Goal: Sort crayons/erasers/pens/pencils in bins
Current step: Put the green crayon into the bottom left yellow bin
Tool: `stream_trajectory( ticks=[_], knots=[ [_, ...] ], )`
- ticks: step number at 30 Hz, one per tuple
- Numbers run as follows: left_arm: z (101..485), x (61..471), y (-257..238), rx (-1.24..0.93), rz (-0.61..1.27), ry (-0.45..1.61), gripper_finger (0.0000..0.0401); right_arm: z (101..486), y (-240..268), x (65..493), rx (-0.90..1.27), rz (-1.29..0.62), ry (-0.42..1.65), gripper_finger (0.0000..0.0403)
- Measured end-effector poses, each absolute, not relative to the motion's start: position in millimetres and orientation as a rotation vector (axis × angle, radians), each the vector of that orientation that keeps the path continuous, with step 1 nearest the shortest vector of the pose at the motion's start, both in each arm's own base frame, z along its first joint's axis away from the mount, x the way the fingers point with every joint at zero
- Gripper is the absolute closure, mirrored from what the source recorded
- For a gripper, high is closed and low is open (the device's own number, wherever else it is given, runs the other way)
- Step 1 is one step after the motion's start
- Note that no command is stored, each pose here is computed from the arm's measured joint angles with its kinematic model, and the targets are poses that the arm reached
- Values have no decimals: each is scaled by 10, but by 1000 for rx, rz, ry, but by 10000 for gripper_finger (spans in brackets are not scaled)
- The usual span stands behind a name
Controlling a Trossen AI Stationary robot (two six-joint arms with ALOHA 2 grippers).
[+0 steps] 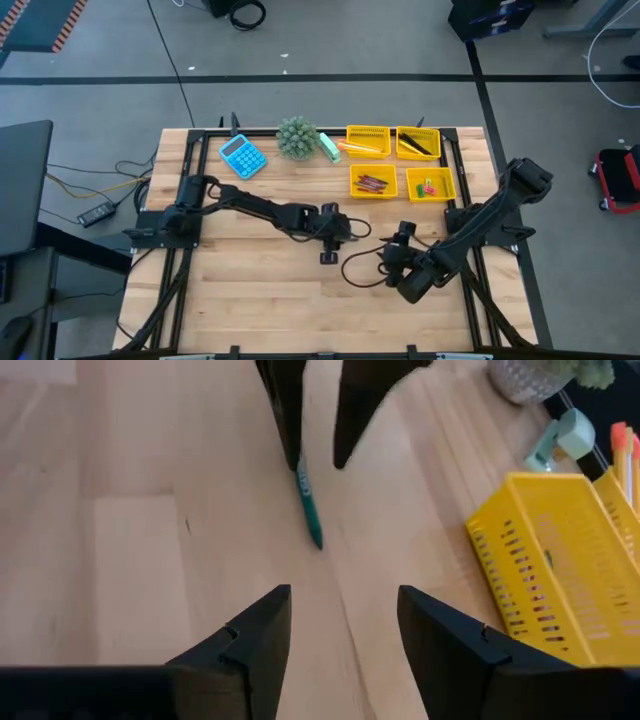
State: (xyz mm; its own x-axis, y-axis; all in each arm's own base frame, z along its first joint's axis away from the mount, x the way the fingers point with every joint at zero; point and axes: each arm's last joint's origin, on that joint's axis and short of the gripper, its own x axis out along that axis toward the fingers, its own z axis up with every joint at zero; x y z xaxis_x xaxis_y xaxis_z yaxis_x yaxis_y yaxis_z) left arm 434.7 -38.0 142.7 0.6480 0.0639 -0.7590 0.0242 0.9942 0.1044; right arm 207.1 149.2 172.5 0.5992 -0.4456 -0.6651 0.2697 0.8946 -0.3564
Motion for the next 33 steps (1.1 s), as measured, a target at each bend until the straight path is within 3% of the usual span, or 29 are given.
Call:
stream_trajectory(
  ticks=[6,11,18,23,28,33],
  knots=[
    [1716,4266,-391,159,-1,839,248,1856,1435,2045,-200,-419,803,213],
    [2016,4197,-383,176,1,772,275,1850,1413,2057,-196,-386,851,213],
    [1876,4087,-467,152,3,833,333,1833,1417,2044,-103,-402,861,213],
    [1748,3779,-454,55,51,832,377,1735,1411,1957,-102,-416,874,213],
    [1846,3382,-410,1,74,600,393,1689,1367,1942,-152,-447,843,213],
    [1808,2994,-322,-109,82,222,362,1704,1100,2216,-87,-391,958,213]
  ],
)
